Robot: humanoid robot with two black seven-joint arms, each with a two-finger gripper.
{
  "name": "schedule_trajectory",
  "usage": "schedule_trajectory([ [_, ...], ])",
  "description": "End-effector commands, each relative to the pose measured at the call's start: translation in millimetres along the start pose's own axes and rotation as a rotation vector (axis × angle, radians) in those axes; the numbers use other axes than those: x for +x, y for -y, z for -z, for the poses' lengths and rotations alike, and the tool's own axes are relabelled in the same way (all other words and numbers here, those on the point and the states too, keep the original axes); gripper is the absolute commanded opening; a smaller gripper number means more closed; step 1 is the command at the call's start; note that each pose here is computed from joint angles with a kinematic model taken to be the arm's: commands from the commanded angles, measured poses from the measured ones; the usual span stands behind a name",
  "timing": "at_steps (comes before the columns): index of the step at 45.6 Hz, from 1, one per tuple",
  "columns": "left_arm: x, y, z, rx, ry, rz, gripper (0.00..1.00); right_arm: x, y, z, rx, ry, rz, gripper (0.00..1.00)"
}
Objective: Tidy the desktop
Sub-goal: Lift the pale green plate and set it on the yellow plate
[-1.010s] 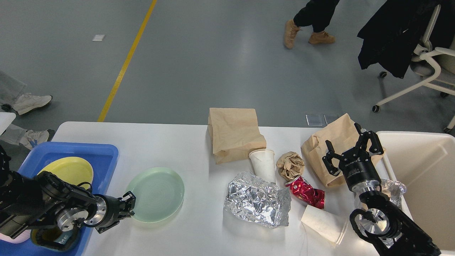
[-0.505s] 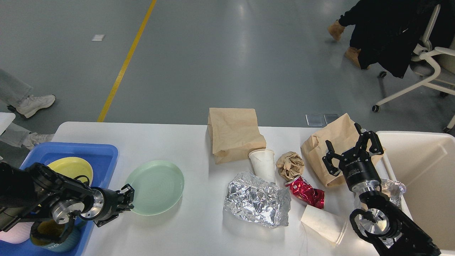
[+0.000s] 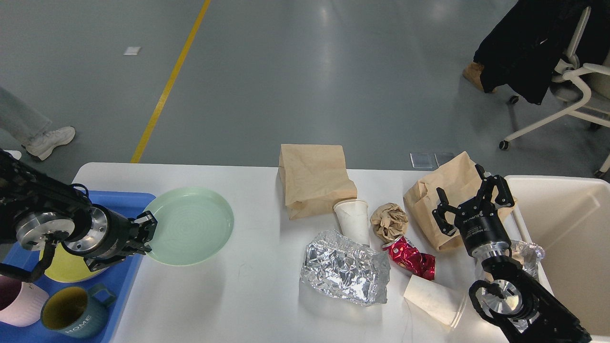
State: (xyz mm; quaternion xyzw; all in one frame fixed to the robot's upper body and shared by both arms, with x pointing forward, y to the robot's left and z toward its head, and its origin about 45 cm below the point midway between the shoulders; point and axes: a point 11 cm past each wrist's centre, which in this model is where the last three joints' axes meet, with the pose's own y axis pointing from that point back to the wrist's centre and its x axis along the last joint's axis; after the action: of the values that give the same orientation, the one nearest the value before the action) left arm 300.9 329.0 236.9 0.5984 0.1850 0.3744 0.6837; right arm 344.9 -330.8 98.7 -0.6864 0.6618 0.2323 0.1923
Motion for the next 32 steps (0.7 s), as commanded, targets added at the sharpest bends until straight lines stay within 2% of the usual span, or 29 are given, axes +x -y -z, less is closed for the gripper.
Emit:
schedule_trajectory([
  [1, 10, -38, -18, -0.042, 0.022, -0.002, 0.0, 0, 0, 0, 0.001, 0.0, 0.001, 1.0],
  [7, 19, -59, -25, -0.068, 0.01, -0.011, 0.0, 0, 0, 0, 0.0, 0.0, 0.0, 1.0],
  [17, 33, -61, -14, -0.056, -0.024, -0.026, 0.0, 0, 0, 0, 0.0, 0.0, 0.0, 1.0],
  [24, 74, -59, 26, -0.034, -0.134, -0.077, 0.0, 0, 0, 0, 0.0, 0.0, 0.0, 1.0],
  [32, 127, -50, 94, 0.025, -0.229, -0.172, 0.0, 0, 0, 0, 0.0, 0.001, 0.001, 1.0],
])
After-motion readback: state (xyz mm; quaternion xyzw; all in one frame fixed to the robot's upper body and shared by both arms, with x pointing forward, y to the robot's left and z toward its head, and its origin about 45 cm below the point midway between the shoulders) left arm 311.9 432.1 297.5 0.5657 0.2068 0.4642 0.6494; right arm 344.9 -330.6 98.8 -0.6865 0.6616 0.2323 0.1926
